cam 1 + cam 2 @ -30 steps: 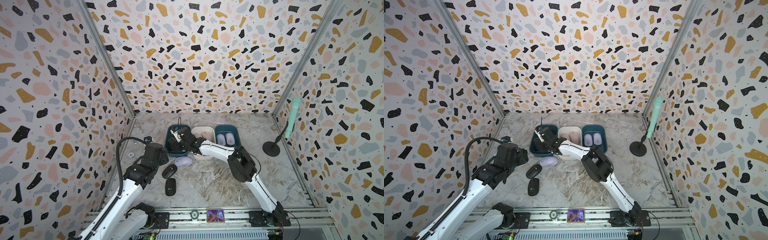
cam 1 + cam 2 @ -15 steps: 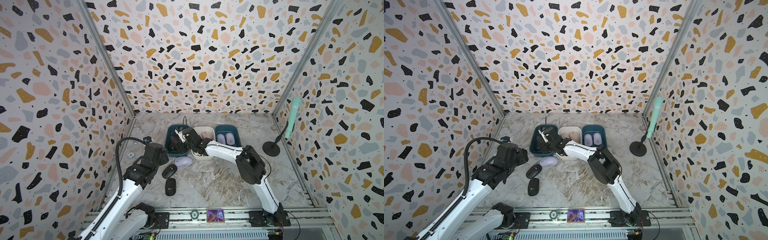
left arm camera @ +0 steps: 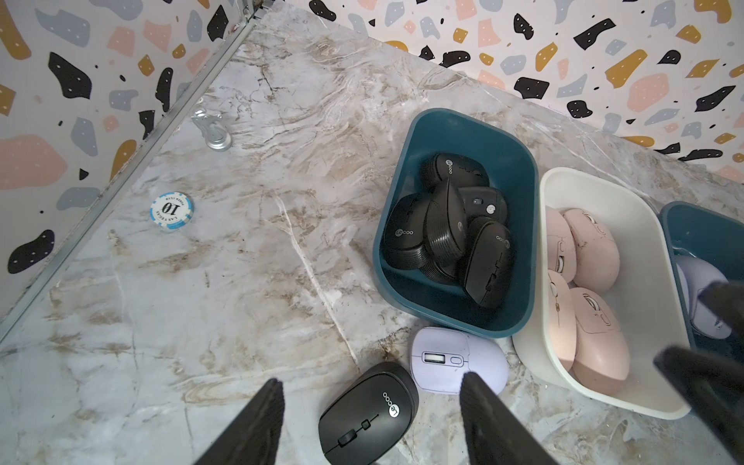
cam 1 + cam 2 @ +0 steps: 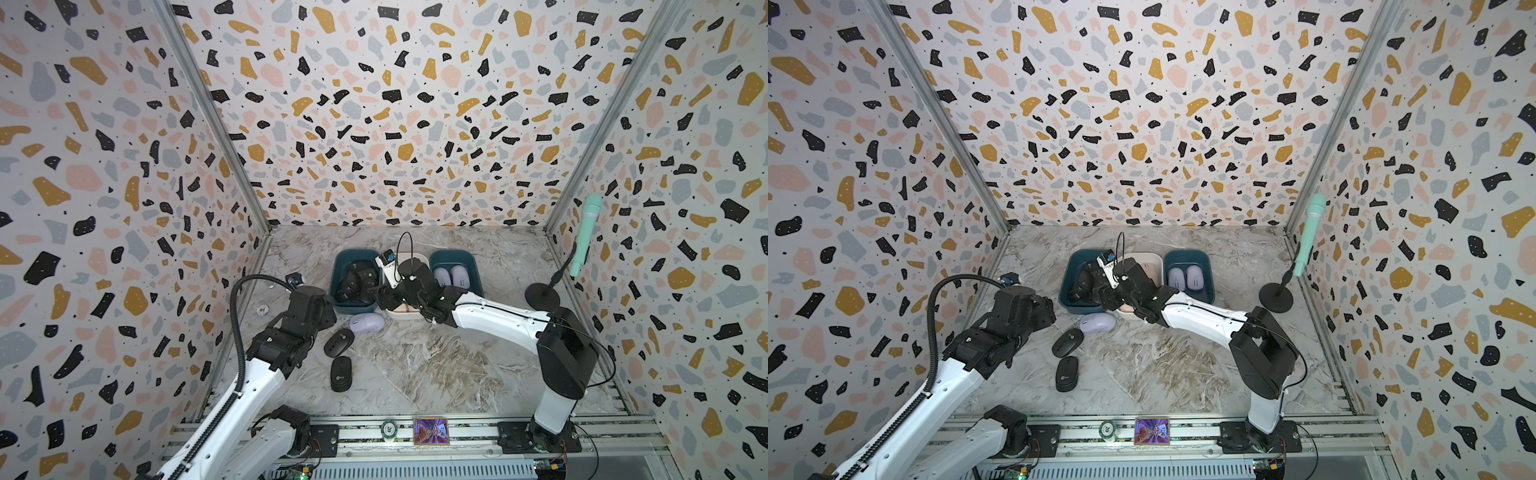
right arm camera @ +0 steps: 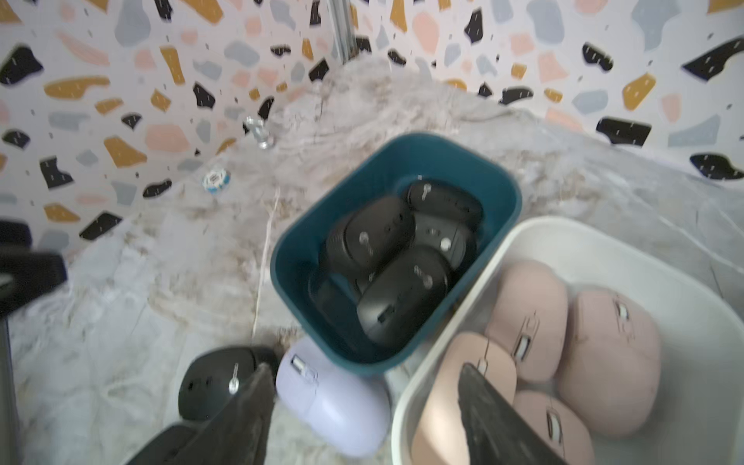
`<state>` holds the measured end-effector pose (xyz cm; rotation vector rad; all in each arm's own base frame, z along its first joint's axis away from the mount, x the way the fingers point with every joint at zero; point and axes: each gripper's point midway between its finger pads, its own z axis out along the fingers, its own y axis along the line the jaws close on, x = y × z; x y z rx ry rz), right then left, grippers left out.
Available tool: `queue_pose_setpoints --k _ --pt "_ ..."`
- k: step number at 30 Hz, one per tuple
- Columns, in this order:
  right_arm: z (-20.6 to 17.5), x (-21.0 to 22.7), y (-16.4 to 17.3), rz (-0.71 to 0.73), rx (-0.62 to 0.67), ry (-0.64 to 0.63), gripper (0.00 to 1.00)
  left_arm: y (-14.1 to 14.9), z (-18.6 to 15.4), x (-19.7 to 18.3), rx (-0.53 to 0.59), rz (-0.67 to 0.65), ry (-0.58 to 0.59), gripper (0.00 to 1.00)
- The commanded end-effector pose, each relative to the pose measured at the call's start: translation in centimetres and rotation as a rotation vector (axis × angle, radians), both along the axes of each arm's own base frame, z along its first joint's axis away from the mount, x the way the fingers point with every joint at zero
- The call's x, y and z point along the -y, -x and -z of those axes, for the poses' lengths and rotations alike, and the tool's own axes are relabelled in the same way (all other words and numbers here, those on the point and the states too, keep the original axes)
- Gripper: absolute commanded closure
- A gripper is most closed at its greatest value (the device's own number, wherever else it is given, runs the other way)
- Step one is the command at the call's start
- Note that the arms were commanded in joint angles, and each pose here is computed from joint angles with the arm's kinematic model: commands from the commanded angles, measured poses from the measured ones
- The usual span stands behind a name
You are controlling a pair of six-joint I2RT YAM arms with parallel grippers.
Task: Place the mice by color into the storage box
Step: Place the mouse in the storage box, then pick up the mouse from the center of the board.
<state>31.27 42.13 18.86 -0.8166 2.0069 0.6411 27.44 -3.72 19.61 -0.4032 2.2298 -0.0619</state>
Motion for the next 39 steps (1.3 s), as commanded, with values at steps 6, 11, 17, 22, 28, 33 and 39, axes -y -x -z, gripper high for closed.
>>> queue_pose_setpoints --k 6,11,17,22,28,33,39 --pt "3.2 0.0 9.2 -0.145 -0.026 0.140 0.29 0.8 2.6 -0.8 -0.097 -0.017 -0.052 0.32" --pt "4.5 1.4 9.8 -0.128 -0.091 0.134 0.29 2.2 5.7 0.5 -0.196 0.016 0.025 0.33" --pt "4.0 3.0 8.5 -0.133 -0.171 0.061 0.29 3.5 7.9 2.1 -0.232 0.020 0.144 0.33" --pt "3.5 1.7 9.1 -0.195 -0.175 0.044 0.28 5.2 7.8 1.1 -0.221 -0.058 0.120 0.34" --pt "5.0 1.1 9.1 -0.103 -0.265 0.043 0.29 6.7 8.6 1.5 -0.257 -0.047 0.146 0.34" --pt "6.1 2.5 7.5 -0.028 -0.325 0.026 0.29 8.2 10.4 4.0 -0.307 0.009 0.157 0.32" --pt "5.4 4.5 5.9 0.006 -0.328 -0.008 0.29 10.5 12.8 5.8 -0.392 0.057 0.098 0.31"
